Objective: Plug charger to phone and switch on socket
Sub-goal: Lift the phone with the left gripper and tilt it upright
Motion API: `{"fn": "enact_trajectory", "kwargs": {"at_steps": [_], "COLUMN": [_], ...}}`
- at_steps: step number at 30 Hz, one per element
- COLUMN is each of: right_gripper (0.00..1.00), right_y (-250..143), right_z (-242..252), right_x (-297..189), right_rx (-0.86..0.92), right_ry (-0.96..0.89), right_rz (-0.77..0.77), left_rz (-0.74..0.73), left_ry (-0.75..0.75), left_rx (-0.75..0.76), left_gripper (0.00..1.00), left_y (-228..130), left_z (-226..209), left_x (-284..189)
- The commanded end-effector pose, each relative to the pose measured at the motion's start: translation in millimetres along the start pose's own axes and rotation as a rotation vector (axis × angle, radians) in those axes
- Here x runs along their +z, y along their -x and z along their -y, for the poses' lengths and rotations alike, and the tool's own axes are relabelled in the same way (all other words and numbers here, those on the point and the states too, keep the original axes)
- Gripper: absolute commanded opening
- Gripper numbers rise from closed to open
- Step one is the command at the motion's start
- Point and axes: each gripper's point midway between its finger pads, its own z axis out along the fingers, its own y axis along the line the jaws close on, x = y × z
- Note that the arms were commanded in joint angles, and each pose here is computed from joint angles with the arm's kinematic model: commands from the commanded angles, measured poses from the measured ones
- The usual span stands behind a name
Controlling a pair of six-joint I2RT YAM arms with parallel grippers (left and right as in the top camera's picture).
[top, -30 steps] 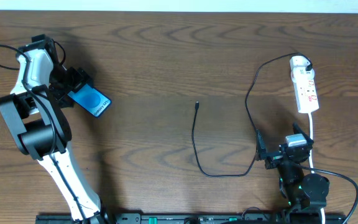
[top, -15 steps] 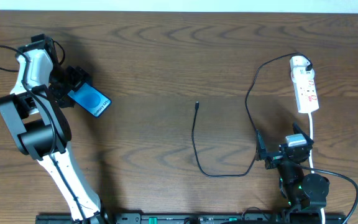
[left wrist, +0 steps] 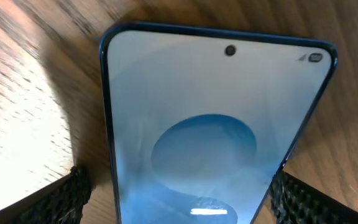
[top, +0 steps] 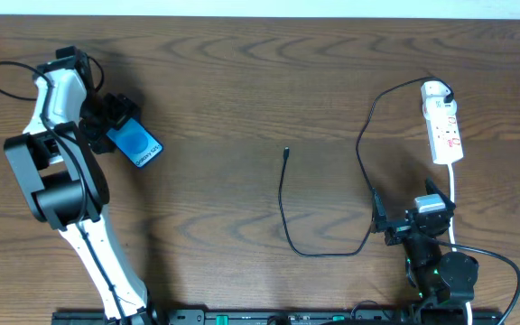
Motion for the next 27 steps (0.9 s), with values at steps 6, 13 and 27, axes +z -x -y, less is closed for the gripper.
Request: {"fn": "enact_trajectory", "kwargs": {"at_steps": [6, 13, 27], "right_gripper": [0.99, 0.99, 0.99], "right_y": [-0.5, -0.4, -0.4], "right_z": [-0.8, -0.8, -0.8], "right_x": [-0.1, -0.1, -0.1], "right_rx": [0.008, 0.008, 0.008], "right_ry": [0.002, 0.002, 0.002], "right_rz": [-0.001, 0.0, 0.0], "left_rz": [-0.031, -0.008, -0.014], "left_ry": [0.044, 0.041, 0.059], "left_rx": [-0.014, 0.185, 0.223], "left_gripper": [0.93, 0.94, 0.93], "left_y": [-11.1, -14.0, -16.7], "left_z": [-4.1, 10.7, 9.1], "left_x": [15.5, 18.1, 18.3]}}
